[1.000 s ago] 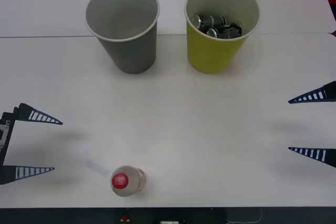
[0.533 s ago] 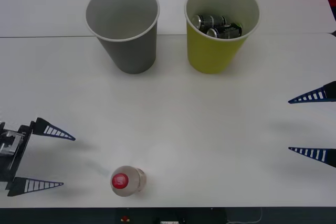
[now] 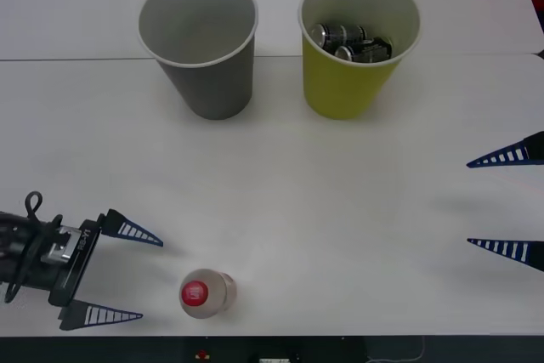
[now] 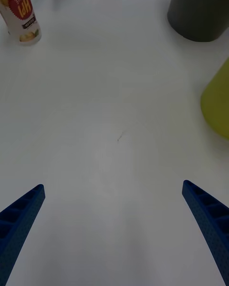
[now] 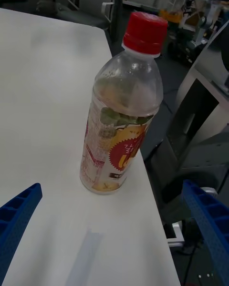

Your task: Put the can into the green bin and the plastic bottle into the gray bin

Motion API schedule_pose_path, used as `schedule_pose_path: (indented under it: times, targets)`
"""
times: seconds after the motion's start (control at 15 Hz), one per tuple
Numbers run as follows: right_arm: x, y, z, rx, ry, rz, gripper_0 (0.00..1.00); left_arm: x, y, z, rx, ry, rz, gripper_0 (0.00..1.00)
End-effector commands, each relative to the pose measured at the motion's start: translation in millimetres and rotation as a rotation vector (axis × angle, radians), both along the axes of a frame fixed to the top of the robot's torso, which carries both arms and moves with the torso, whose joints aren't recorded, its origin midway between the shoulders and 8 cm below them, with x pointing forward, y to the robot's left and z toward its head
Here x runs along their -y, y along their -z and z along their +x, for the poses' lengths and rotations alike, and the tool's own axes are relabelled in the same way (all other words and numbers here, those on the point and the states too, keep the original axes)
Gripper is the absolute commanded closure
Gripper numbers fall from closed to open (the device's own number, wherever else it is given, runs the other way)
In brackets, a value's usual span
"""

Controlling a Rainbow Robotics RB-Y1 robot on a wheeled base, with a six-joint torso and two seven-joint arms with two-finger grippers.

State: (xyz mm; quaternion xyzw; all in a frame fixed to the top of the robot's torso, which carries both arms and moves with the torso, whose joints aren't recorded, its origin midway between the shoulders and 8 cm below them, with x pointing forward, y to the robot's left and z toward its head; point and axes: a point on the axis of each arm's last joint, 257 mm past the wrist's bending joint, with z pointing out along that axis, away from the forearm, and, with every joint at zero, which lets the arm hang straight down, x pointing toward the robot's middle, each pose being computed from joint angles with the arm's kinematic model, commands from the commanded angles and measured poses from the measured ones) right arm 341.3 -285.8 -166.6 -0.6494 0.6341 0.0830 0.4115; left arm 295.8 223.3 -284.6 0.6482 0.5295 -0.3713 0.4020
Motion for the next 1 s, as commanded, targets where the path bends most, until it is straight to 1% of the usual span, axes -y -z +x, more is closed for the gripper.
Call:
schedule_pose_path:
  times: [0.07, 0.4, 0.6, 0.87, 1.0]
  targets:
    - [0, 0, 0, 0.000, 0.000, 0.000, 0.00, 17, 6, -2, -0.009, 0.026, -0.017, 0.00]
    - [0, 0, 0, 0.000, 0.000, 0.000, 0.00, 46, 14, -3, -0.010, 0.046, -0.045, 0.00]
    - [0, 0, 0, 0.000, 0.000, 0.000, 0.00, 62, 21, -7, -0.024, 0.057, -0.058, 0.00]
    - [0, 0, 0, 0.000, 0.000, 0.000, 0.00, 77, 26, -8, -0.024, 0.059, -0.074, 0.00]
    - [0, 0, 0, 0.000, 0.000, 0.000, 0.00, 87, 30, -12, -0.037, 0.062, -0.085, 0.00]
